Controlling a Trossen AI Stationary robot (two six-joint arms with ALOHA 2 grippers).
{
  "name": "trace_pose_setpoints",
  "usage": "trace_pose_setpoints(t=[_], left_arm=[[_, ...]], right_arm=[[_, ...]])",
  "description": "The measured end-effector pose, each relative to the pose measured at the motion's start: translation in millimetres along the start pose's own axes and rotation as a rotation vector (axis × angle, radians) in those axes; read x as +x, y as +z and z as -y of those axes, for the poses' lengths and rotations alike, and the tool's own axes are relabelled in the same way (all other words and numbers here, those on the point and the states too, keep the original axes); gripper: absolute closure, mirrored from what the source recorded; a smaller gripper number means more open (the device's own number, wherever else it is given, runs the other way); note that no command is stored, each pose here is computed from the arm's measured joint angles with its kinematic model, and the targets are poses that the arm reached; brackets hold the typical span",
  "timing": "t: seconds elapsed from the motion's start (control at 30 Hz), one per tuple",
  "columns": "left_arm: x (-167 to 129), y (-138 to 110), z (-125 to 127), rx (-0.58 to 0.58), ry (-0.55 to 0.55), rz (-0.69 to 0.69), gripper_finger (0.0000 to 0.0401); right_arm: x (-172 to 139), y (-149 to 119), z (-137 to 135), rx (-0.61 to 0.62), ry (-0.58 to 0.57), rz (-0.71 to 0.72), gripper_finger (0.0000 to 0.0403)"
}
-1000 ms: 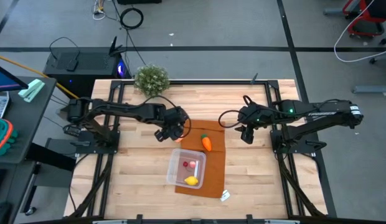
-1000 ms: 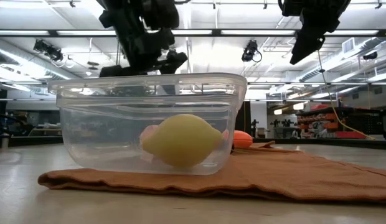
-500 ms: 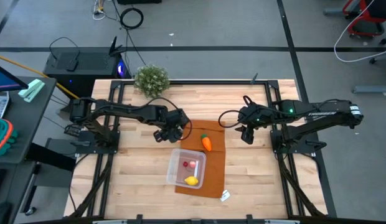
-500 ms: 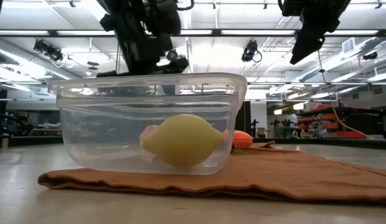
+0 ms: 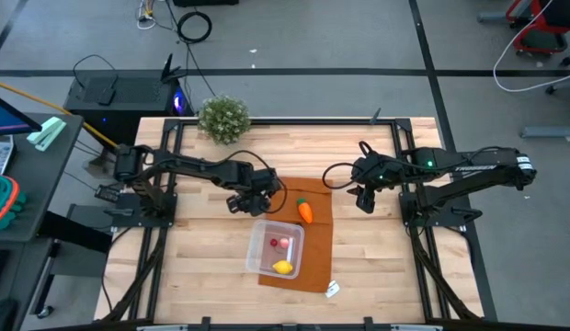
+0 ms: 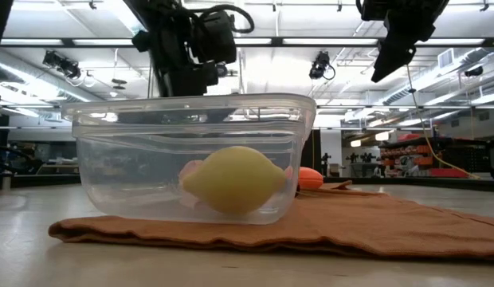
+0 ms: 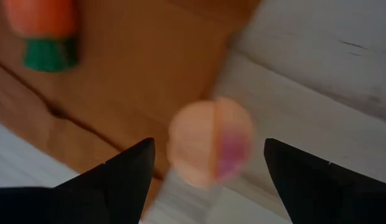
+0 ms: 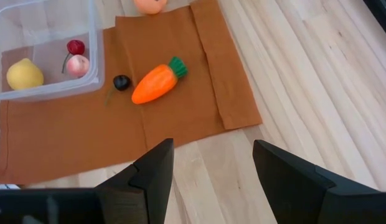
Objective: Pick and placing Produce into tupperware
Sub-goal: Put the large pink peach into the transparent bin
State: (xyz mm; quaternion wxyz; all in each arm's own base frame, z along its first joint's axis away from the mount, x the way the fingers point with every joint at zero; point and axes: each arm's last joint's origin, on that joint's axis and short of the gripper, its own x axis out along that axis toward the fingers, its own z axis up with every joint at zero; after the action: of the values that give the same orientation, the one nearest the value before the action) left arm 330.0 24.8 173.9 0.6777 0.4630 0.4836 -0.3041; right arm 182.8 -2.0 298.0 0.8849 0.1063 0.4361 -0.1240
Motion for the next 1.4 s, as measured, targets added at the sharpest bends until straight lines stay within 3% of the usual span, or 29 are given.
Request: trace_pose_setpoints(t=[0.43, 1.07, 1.4], left_arm=[[15.5, 0.9, 0.0, 0.003, -0.030, 0.013, 0.0092], [16.1, 1.9, -0.3, -0.001, -0.035, 0.050, 0.0093], [29.7, 2.5, -0.2, -0.006, -0.053, 0.055, 0.0121]], right_arm=[[-0.1, 0.5, -0.1, 0.003, 0.002, 0.005, 0.0213], [-0.2, 0.6, -0.1, 0.009, 0.002, 0.006, 0.0213], [-0.1, 0.6, -0.2, 0.013, 0.002, 0.006, 0.0213]])
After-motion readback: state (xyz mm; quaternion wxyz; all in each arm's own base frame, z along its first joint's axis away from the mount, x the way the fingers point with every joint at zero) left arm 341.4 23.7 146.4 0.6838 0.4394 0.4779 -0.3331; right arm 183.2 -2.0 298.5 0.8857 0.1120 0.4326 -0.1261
